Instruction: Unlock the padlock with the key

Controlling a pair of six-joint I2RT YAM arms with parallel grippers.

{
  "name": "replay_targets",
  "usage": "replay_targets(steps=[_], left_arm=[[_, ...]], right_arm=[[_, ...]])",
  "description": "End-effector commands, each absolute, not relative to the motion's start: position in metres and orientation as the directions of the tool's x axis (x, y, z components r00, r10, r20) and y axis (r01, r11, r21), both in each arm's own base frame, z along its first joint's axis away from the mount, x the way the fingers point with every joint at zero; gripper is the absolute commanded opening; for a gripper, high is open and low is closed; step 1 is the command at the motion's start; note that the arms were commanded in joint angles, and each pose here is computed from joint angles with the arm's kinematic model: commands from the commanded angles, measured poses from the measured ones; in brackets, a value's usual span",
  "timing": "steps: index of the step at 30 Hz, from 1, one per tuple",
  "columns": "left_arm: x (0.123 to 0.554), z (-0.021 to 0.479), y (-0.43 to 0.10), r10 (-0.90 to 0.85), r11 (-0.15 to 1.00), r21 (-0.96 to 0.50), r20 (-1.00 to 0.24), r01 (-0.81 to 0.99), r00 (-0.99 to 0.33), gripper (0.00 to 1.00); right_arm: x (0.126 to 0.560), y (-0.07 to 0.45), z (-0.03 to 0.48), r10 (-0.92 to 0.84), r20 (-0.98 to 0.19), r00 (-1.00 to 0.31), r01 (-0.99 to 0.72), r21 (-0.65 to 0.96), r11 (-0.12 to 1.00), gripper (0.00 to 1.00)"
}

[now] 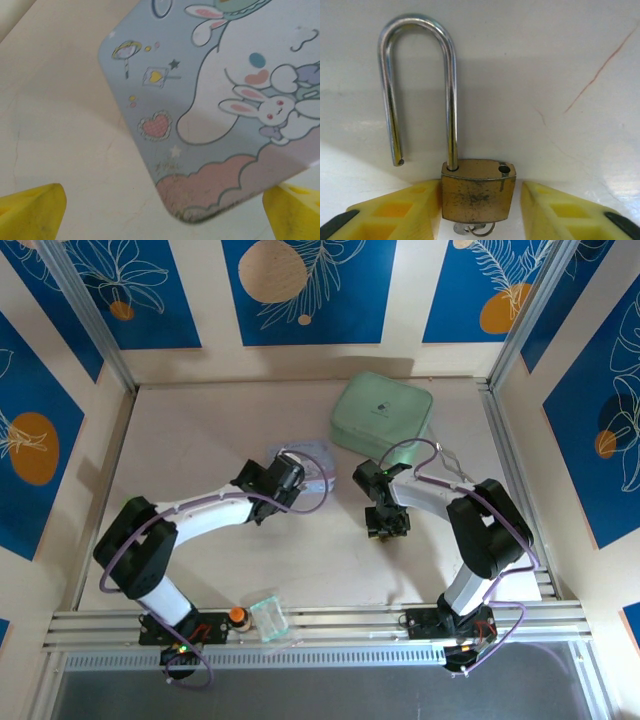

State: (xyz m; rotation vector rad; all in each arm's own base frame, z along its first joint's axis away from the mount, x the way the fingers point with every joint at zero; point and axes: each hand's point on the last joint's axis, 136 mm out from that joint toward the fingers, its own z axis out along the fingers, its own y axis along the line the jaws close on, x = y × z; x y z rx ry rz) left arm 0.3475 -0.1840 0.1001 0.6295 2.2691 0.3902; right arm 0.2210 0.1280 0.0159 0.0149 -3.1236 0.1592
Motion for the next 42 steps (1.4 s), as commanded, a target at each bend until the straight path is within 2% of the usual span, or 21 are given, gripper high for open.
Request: replay_targets(steps=[1, 2, 4, 10, 16, 20, 25, 31, 37, 42], left_arm=[[0.341, 0.115, -0.178, 0.493, 0.869, 0.393, -0.633, 0.300, -0.597, 1.00], [0.336, 0.116, -0.179, 0.473, 0.881, 0.363, -0.649, 0.304, -0.596, 1.00], [0.328, 0.122, -0.178, 0.431, 0.902, 0.307, -0.680, 0.303, -0.593, 1.00], [0.309, 0.147, -0.164, 0.305, 0.950, 0.197, -0.756, 0.243, -0.579, 1.00], [0.313, 0.164, -0.126, 0.257, 0.965, 0.249, -0.813, 0.088, -0.522, 0.99], [0.322, 0.171, -0.098, 0.266, 0.956, 0.294, -0.864, -0.001, -0.428, 0.99], [0.332, 0.180, -0.067, 0.278, 0.944, 0.319, -0.903, -0.079, -0.327, 1.00], [0.340, 0.164, -0.038, 0.266, 0.940, 0.315, -0.917, -0.131, -0.296, 1.00], [0.351, 0.138, -0.017, 0.218, 0.943, 0.285, -0.921, -0.173, -0.323, 1.00], [0.362, 0.126, -0.013, 0.187, 0.955, 0.248, -0.929, -0.161, -0.318, 1.00]], right_arm=[[0.205, 0.124, 0.018, -0.034, 0.066, -0.997, -0.042, -0.129, 0.991, 0.59], [0.207, 0.125, 0.022, -0.035, 0.047, -0.998, -0.040, -0.119, 0.992, 0.66], [0.211, 0.129, 0.029, -0.040, 0.009, -0.999, -0.040, -0.090, 0.995, 0.72], [0.239, 0.151, 0.069, -0.078, -0.197, -0.977, -0.089, 0.044, 0.995, 0.77], [0.286, 0.150, 0.099, -0.064, -0.433, -0.899, -0.122, 0.107, 0.987, 0.90], [0.322, 0.128, 0.118, 0.085, -0.513, -0.854, -0.029, 0.209, 0.977, 0.99], [0.358, 0.087, 0.134, 0.197, -0.626, -0.755, 0.046, 0.249, 0.967, 0.99], [0.371, 0.047, 0.144, 0.064, -0.848, -0.526, 0.004, 0.073, 0.997, 1.00], [0.374, 0.013, 0.135, 0.195, -0.861, -0.470, 0.065, 0.187, 0.980, 0.99], [0.381, 0.006, 0.131, 0.162, -0.898, -0.408, 0.062, 0.150, 0.987, 0.99]])
